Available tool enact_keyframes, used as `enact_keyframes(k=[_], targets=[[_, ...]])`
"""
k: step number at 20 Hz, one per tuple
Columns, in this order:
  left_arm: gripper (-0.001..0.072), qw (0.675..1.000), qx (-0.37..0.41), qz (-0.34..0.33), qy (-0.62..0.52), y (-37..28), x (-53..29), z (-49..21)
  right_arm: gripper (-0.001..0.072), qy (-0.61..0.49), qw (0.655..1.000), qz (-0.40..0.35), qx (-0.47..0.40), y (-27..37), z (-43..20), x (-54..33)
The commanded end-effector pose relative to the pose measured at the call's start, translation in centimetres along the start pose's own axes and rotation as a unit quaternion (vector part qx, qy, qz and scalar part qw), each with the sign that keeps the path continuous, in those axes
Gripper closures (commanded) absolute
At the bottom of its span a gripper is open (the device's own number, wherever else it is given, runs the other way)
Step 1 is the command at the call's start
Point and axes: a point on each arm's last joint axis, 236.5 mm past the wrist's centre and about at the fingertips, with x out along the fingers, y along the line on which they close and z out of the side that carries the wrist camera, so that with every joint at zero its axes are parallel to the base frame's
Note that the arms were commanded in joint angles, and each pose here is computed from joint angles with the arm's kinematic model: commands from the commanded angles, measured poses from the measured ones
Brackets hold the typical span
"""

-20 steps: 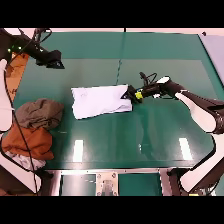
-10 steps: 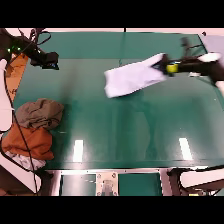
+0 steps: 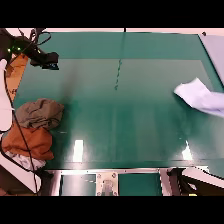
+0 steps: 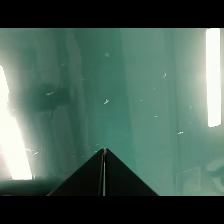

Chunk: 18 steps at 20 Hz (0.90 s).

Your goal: Fold the shirts.

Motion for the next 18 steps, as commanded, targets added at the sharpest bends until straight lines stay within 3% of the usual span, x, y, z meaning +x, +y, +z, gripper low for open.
enact_keyframes(k=[1,5,9,10,11,12,15,16,17,18], targets=[[0.0684,1.000,0.008,-0.004,-0.003,-0.9,0.2,0.2,0.0697,-0.058,0.987,-0.069,0.132,-11.4,-1.2,-2.5],[0.0683,1.000,0.025,-0.008,-0.003,-2.1,0.6,0.3,0.0697,-0.065,0.971,-0.100,0.209,-16.8,-5.0,-2.1],[0.0684,0.999,0.032,-0.012,0.000,-2.9,0.8,0.2,0.0695,-0.046,0.966,-0.107,0.232,-17.8,-7.8,-0.5],[0.0684,0.999,0.032,-0.013,0.000,-3.0,0.8,0.2,0.0586,-0.038,0.966,-0.106,0.231,-17.7,-8.2,-0.5],[0.0684,0.999,0.032,-0.013,0.000,-3.0,0.8,0.2,0.0295,-0.023,0.968,-0.112,0.225,-17.9,-8.6,-0.9],[0.0684,0.999,0.035,-0.013,0.001,-3.0,0.8,0.1,0.0175,-0.003,0.968,-0.129,0.214,-18.5,-9.2,-1.7],[0.0683,0.999,0.041,-0.014,0.009,-3.0,0.8,-0.2,0.0190,0.050,0.940,-0.234,0.243,-22.0,-10.4,-7.3],[0.0683,0.999,0.044,-0.014,0.008,-3.0,0.8,-0.2,0.0295,0.054,0.933,-0.261,0.242,-22.5,-9.8,-9.4],[0.0684,0.999,0.044,-0.014,0.008,-3.0,0.8,-0.2,0.0499,0.052,0.934,-0.265,0.232,-21.8,-8.6,-10.8],[0.0684,0.999,0.044,-0.014,0.008,-3.0,0.8,-0.2,0.0624,0.050,0.940,-0.254,0.222,-20.3,-7.5,-11.3]])
